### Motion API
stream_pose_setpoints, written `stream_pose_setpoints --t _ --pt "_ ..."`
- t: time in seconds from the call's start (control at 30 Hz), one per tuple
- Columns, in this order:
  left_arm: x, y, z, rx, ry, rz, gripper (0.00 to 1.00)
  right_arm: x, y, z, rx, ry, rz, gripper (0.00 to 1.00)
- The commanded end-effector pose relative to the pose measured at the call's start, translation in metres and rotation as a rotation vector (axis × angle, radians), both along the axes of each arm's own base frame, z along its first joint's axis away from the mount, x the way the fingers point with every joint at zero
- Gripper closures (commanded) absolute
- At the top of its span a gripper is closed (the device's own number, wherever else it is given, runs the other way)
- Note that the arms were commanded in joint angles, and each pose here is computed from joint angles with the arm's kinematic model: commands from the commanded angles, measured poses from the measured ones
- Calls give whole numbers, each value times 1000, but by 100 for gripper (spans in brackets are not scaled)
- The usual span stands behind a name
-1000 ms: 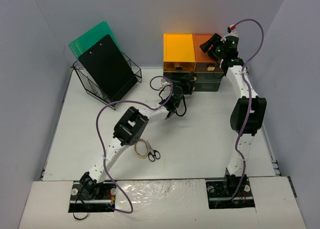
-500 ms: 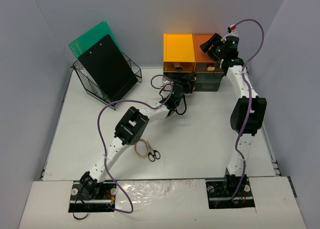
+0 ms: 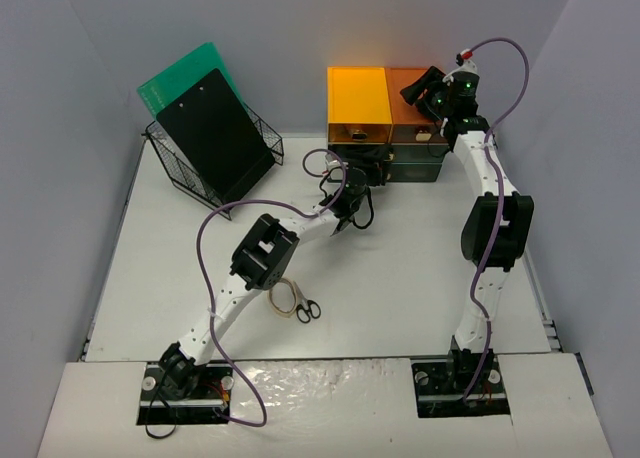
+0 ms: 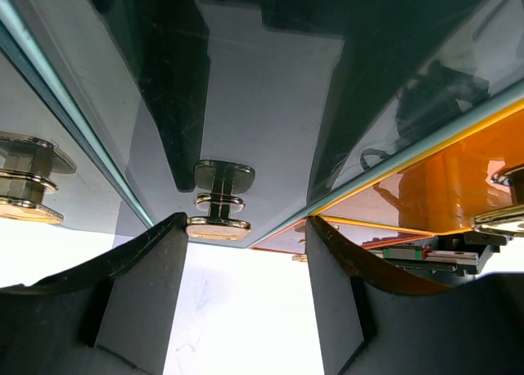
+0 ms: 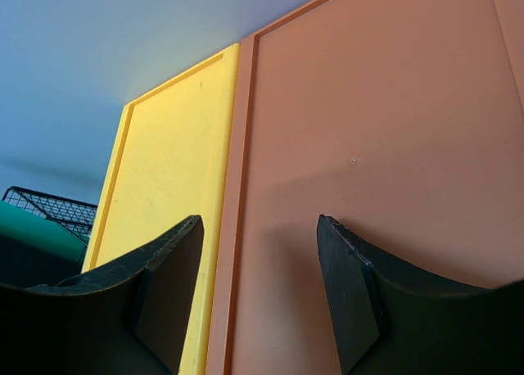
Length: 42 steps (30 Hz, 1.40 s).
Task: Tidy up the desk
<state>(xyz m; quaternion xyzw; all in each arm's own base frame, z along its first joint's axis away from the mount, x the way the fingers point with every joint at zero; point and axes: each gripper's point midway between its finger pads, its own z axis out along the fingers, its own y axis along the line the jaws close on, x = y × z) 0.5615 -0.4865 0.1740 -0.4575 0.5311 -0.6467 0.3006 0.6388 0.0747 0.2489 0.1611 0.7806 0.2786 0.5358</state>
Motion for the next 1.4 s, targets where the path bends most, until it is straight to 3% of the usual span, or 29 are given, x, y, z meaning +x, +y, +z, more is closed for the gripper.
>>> stream_pose_setpoints --t 0.0,0.27,0.73,0.9,1.03,1.37 --pt "7 10 62 -94 -81 19 64 -73 -4 -166 -6 589 -2 44" --pt "4 14 62 -92 -81 25 74 -74 -4 -166 -4 592 -2 44" --pt "1 20 51 -96 -79 36 76 -76 -5 -169 -8 598 -1 44" --pt "-1 18 61 -101 -95 23 90 -77 -5 -170 -13 600 -1 44" --pt "-11 19 68 -85 -107 0 100 -77 -6 -172 -16 602 -1 44" --pt "-66 17 73 -94 -111 -57 100 -74 -5 -170 -14 596 3 44"
